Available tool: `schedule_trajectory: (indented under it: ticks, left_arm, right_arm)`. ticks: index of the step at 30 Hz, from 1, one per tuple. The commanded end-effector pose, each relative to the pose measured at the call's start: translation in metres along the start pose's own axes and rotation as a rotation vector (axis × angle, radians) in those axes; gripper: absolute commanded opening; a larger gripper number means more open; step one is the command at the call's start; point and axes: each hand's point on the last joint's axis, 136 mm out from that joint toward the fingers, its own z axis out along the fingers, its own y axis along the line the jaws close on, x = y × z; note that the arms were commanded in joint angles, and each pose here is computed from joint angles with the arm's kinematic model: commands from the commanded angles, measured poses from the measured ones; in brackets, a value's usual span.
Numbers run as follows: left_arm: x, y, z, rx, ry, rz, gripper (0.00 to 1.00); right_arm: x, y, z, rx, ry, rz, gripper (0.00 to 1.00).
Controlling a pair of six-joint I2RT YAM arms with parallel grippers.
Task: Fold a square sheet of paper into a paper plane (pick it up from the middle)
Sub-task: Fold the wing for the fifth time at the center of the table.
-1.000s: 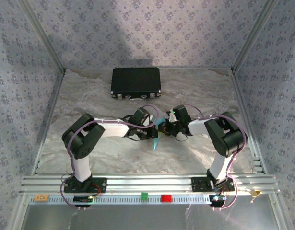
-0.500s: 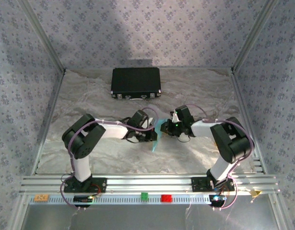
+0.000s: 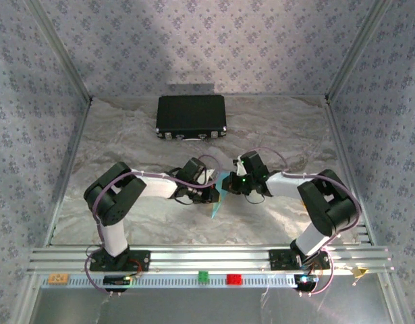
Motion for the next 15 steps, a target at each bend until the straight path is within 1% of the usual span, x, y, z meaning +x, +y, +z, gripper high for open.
schedule_trajectory:
  ticks: [1,5,7,15]
  left_arm:
    - [0.032,0.028,0.002,-0.093,0.087,-0.046,0.00]
    - [0.034,0.031,0.003,-0.097,0.093,-0.052,0.00]
    - [0.036,0.032,0.004,-0.100,0.098,-0.054,0.00]
    - [0.041,0.037,0.005,-0.106,0.110,-0.063,0.00]
  right_arm:
    - [-0.005,-0.008,0.008,0.046,0.002,-0.002,0.07]
    - [-0.010,-0.035,0.008,0.127,-0.018,0.049,0.07]
    - [-0.014,-0.045,0.008,0.136,-0.026,0.079,0.07]
    - [-0.040,-0.061,-0.001,0.138,-0.069,0.132,0.08]
